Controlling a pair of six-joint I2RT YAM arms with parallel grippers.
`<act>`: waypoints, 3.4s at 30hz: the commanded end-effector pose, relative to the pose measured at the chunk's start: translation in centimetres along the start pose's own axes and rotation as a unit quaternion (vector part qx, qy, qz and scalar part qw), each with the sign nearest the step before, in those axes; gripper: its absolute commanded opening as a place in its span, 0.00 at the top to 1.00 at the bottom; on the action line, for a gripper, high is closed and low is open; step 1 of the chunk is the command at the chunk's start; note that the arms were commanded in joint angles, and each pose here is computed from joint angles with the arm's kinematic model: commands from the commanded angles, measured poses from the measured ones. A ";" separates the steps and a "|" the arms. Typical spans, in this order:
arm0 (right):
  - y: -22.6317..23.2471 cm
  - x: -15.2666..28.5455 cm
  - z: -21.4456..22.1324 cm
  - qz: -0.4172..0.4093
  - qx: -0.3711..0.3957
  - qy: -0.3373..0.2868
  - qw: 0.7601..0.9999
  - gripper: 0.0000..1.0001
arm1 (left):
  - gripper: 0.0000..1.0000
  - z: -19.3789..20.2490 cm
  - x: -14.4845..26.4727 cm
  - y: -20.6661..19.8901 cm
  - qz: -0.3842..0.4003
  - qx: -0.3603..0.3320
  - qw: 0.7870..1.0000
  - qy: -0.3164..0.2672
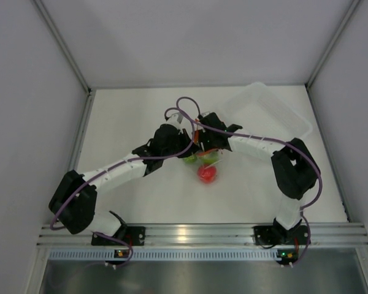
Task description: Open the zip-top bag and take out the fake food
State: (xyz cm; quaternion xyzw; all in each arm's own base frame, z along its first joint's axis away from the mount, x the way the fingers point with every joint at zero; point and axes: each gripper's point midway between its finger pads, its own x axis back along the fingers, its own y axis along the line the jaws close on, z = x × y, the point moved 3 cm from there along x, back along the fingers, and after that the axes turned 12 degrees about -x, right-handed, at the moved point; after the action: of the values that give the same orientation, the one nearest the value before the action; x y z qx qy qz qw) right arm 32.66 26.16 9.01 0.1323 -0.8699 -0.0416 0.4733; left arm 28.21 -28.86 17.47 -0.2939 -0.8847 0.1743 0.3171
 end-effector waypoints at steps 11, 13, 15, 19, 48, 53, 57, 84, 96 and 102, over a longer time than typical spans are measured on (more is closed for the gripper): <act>0.2 4.5 0.5 -0.030 0.033 0.001 0.999 0.19 | 1.00 -0.1 -0.7 -1.0 0.014 -0.006 1.000 -0.021; 0.1 4.7 0.9 -0.035 0.037 0.009 0.999 0.19 | 1.00 -0.1 -0.5 -1.0 0.014 -0.007 1.000 -0.023; 0.0 4.6 1.5 -0.039 0.043 0.017 0.998 0.19 | 1.00 -0.2 -0.4 -1.0 0.013 -0.007 1.000 -0.025; -0.5 3.8 3.3 -0.035 0.053 0.047 0.997 0.21 | 1.00 -0.1 -0.3 -0.8 0.009 -0.006 1.000 -0.028; 0.1 6.8 3.8 -0.047 0.085 0.060 0.994 0.17 | 1.00 0.7 -0.6 -0.5 -0.031 -0.002 0.998 -0.049; 0.2 5.7 5.5 -0.058 0.088 0.082 0.991 0.15 | 1.00 1.4 -1.1 -0.2 -0.035 0.005 0.999 -0.039; 0.3 4.7 6.2 -0.048 0.088 0.090 0.991 0.15 | 1.00 1.3 -1.2 -0.2 -0.036 0.004 0.999 -0.039; 0.6 7.1 4.6 -0.035 0.072 0.031 0.996 0.74 | 1.00 1.5 -0.5 0.4 -0.053 0.005 0.997 -0.051; 2.3 11.4 2.5 -0.052 0.080 -0.021 0.995 0.74 | 1.00 1.9 -0.6 -0.7 -0.051 -0.012 0.997 -0.052; 2.8 13.2 1.2 -0.036 0.090 -0.056 0.994 0.76 | 1.00 1.0 0.4 -2.4 -0.025 -0.003 0.998 -0.064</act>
State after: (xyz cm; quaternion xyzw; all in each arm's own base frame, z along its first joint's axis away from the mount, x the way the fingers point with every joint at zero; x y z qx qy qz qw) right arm 26.39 21.74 12.93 0.1118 -0.8803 0.0442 0.4589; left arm 23.47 -33.11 19.83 -0.3557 -0.8684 0.2079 0.2761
